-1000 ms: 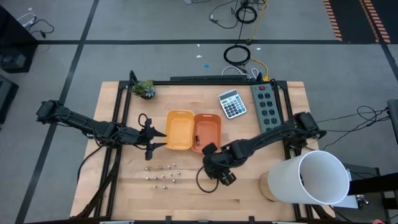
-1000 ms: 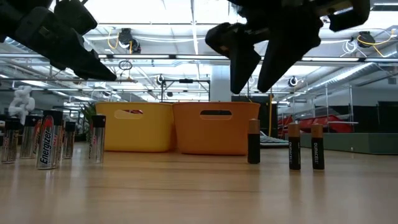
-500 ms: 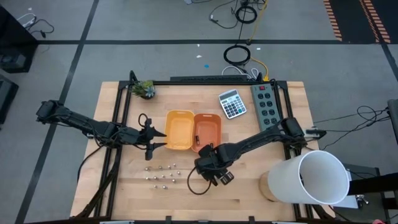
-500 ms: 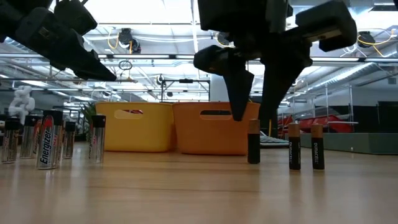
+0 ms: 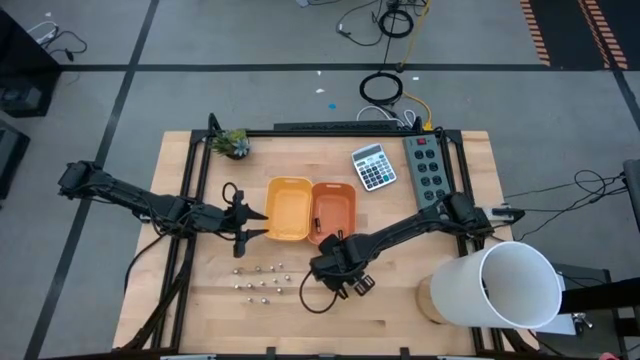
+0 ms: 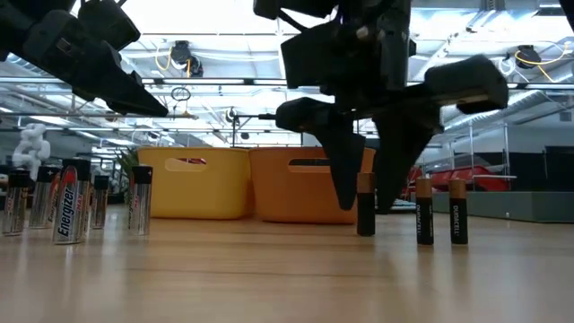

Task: Sort batteries
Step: Put the black battery into the orange bin

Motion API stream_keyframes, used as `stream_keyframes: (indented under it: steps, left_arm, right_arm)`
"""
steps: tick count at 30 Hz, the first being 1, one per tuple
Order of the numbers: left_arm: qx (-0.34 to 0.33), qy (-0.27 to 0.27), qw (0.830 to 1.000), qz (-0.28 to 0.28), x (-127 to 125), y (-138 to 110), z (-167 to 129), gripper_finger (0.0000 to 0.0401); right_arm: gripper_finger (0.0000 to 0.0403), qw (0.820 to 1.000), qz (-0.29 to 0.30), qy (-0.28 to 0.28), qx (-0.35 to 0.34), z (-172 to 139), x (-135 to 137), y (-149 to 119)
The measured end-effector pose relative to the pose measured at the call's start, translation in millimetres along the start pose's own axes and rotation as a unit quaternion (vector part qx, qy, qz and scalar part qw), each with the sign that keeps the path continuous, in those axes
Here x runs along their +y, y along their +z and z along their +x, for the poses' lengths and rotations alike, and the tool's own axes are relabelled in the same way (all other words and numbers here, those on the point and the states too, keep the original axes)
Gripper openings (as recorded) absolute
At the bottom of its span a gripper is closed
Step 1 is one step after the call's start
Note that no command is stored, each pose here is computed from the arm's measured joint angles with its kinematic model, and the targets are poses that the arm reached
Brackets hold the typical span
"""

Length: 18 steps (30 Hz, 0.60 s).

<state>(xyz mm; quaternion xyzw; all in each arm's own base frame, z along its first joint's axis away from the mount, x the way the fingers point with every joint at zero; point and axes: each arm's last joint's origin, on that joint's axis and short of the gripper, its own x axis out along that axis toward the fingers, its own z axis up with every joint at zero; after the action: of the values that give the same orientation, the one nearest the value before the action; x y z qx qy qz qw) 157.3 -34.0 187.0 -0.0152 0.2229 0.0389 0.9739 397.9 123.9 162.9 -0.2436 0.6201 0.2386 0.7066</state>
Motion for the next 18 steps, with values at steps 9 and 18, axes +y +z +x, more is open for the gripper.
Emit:
stream_keyframes:
  steps: [9, 18]
  left_arm:
    - [0.000, 0.001, 1.000, 0.000, 0.1, 0.0, 0.0, 0.0182]
    - [0.000, 0.001, 1.000, -0.004, 0.1, 0.0, 0.0, 0.0182]
  right_arm:
    - [0.0029, 1.000, -0.008, 0.012, -0.016, -0.3, -4.2, 0.2]
    - [0.0029, 0.995, 0.002, -0.019, -0.097, -34.8, -28.2, 6.9]
